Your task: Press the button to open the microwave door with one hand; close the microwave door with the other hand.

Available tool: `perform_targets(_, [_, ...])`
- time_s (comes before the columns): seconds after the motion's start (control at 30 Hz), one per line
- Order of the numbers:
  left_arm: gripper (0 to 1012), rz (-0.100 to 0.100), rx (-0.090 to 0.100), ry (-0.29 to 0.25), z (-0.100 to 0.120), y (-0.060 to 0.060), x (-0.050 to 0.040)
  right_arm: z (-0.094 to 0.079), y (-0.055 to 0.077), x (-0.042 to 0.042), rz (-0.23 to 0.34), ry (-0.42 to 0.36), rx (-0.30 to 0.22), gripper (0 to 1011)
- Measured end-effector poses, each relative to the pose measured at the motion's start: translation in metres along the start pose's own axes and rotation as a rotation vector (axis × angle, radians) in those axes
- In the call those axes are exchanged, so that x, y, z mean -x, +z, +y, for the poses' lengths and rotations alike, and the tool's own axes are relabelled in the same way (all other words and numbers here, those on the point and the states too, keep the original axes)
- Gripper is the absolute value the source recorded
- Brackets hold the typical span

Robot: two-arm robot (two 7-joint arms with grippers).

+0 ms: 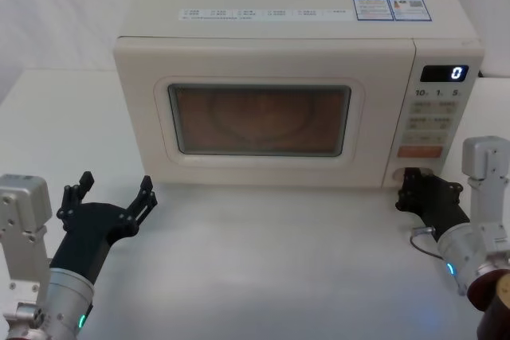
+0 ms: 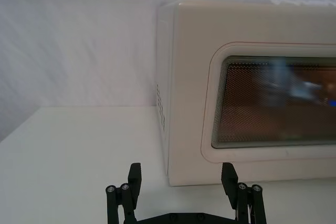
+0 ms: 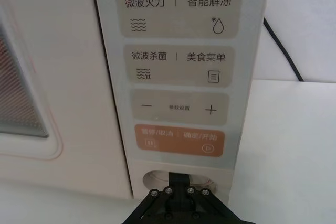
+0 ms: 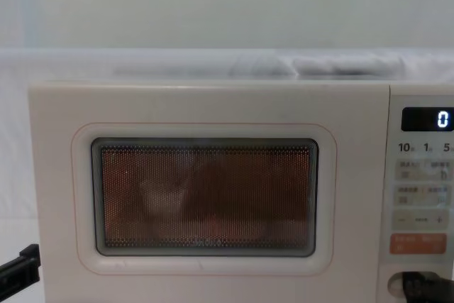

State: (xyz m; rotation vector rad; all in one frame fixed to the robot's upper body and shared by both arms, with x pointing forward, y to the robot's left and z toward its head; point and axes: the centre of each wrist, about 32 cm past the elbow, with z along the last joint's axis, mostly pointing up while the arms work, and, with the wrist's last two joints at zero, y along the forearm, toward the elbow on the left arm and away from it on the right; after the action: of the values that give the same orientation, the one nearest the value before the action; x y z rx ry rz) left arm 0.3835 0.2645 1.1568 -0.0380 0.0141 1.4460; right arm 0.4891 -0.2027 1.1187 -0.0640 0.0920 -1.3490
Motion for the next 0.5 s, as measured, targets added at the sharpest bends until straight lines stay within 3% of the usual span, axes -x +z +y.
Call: perform_targets(0.5, [1001,0.0,0.0,0.0,0.0,0.0,0.0,0.0069,-0.0014,0.0043,-0.006,-0.002,-0.001,0])
